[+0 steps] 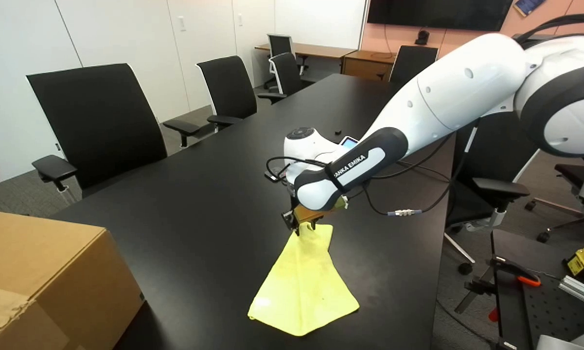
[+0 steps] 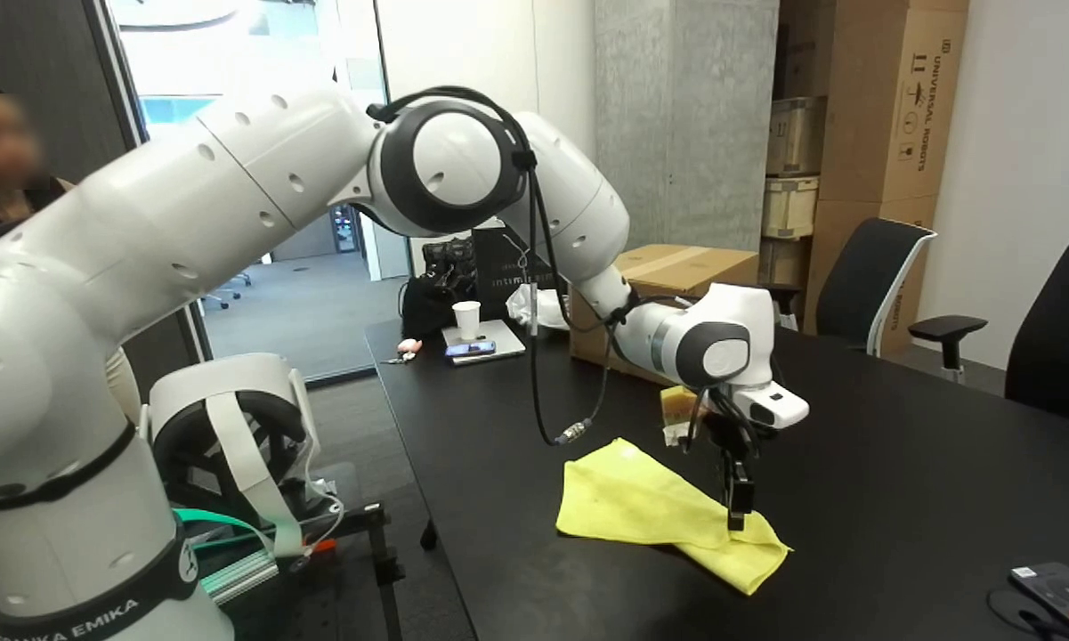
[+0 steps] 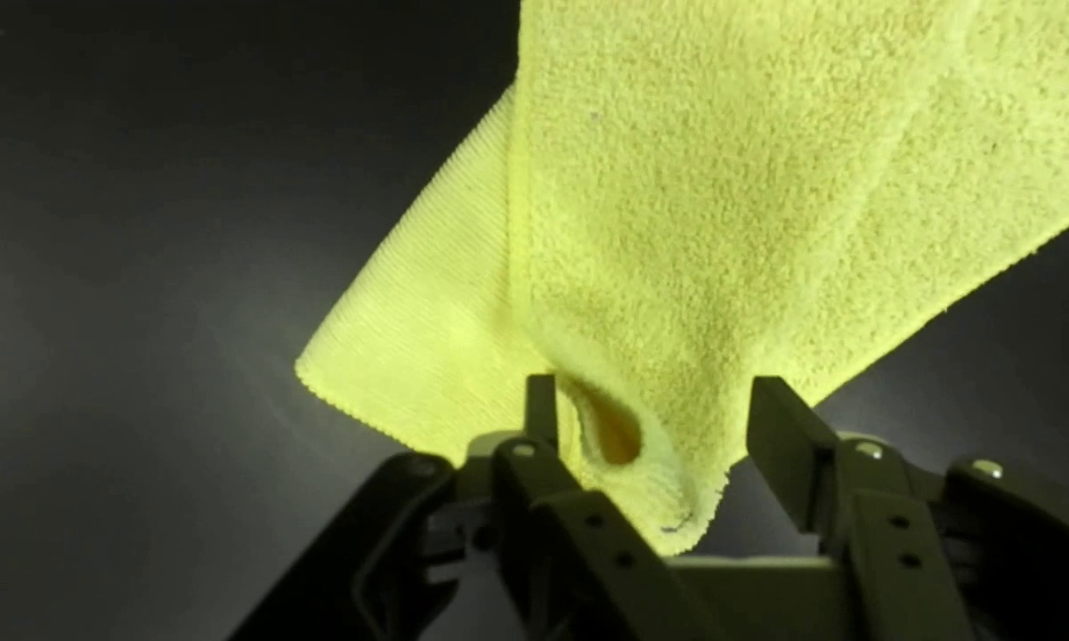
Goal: Fold the yellow towel
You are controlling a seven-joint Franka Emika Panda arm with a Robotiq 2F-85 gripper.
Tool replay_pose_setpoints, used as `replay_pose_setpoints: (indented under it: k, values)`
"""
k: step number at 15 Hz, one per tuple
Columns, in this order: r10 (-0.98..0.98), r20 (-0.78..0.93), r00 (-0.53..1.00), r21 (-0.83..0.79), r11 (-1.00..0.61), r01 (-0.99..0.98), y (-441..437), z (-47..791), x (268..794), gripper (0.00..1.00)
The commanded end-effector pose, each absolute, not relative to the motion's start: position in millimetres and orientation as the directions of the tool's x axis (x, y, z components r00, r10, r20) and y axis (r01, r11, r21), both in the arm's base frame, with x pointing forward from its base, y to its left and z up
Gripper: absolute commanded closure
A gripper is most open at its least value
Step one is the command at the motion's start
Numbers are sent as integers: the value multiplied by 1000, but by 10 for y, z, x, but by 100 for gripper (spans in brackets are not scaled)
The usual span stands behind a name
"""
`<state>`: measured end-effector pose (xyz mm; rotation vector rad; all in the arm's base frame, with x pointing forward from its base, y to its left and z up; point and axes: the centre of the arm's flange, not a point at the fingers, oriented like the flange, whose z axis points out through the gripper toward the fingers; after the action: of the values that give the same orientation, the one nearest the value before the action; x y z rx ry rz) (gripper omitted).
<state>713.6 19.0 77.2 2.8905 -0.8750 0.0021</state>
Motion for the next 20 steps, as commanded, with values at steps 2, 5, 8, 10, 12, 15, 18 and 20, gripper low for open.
replay_pose_setpoints:
  k: [2, 5, 8, 10, 12, 15, 18, 20]
  values:
    - [-488, 10, 873, 203, -854, -479, 667, 976, 6797, 2]
    - [-394, -45, 918, 224, -900, -375, 1018, 1013, 6418, 0]
    - [-337, -77, 938, 257, -916, -308, 1296, 911, 6083, 0]
    - [-307, -105, 946, 261, -926, -271, 1389, 805, 5886, 0]
    - [-289, -124, 949, 261, -932, -250, 1414, 693, 5717, 0]
    - [-235, -126, 964, 232, -952, -202, 1369, 514, 5529, 0]
    - [-146, -113, 983, 201, -972, -121, 1263, 353, 5436, 0]
    - [-80, -96, 992, 171, -983, -63, 1200, 308, 5431, 0]
